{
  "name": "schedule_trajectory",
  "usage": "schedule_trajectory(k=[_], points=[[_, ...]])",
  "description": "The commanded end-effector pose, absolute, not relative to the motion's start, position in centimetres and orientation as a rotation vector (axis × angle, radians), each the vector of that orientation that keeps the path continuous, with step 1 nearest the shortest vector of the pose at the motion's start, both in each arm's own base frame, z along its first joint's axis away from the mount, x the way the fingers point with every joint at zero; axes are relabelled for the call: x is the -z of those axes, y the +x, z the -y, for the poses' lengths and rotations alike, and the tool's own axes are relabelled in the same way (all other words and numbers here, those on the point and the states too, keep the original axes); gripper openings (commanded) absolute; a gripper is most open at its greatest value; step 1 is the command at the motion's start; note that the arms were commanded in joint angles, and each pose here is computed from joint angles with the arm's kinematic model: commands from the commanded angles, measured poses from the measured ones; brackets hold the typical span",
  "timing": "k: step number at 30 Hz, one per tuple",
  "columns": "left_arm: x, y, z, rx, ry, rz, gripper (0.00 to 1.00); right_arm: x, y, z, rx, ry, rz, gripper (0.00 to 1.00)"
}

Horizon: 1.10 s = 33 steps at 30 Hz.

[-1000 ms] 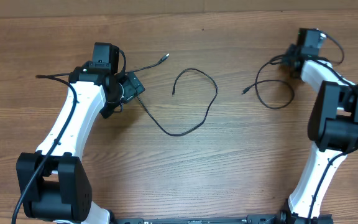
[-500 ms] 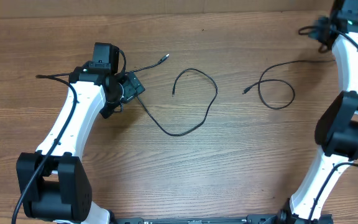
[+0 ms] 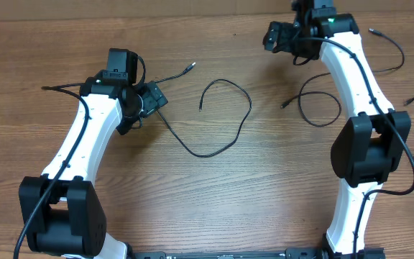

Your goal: Untangle cables

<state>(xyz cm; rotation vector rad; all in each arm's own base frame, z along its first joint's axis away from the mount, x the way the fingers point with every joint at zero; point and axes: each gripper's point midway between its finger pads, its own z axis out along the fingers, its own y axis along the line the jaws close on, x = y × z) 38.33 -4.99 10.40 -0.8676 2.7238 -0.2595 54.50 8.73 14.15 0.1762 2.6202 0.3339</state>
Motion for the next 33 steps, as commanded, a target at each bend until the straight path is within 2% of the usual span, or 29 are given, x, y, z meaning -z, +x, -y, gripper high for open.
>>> schedule_trajectory(k=[1, 7, 10, 16, 19, 26, 30, 33], points=[[-10.3, 38.6, 5.0, 0.245, -0.874, -2.718, 1.00, -16.7, 54.1, -9.2, -0.362, 0.187, -2.585, 1.00], [-10.7, 37.5, 5.1, 0.228, -0.733, -2.779, 0.97, -16.0, 52.6, -10.3, -0.433, 0.169, -2.652, 1.00], [-13.3, 36.3, 3.9, 0.167, -0.738, -2.734, 1.00, -15.7, 51.6, -10.7, -0.465, 0.167, -2.694, 1.00], [-22.5, 30.9, 0.8, 0.089, -0.790, -2.495, 1.00, -15.9, 50.2, -13.3, -0.646, 0.113, -2.727, 1.00], [-25.1, 29.2, 0.4, 0.121, -0.788, -2.414, 1.00, -15.7, 49.7, -14.9, -0.674, 0.039, -2.734, 1.00], [-28.6, 23.4, -2.3, 0.068, -0.953, -2.240, 1.00, -12.8, 46.0, -23.1, -0.634, -0.540, -2.701, 1.00], [-28.5, 21.8, -2.8, 0.061, -1.038, -2.214, 1.00, -10.4, 44.5, -26.0, -0.625, -0.645, -2.687, 1.00], [-28.5, 21.3, -2.8, 0.078, -1.083, -2.196, 1.00, -8.8, 40.9, -30.2, -0.760, -0.881, -2.629, 1.00]])
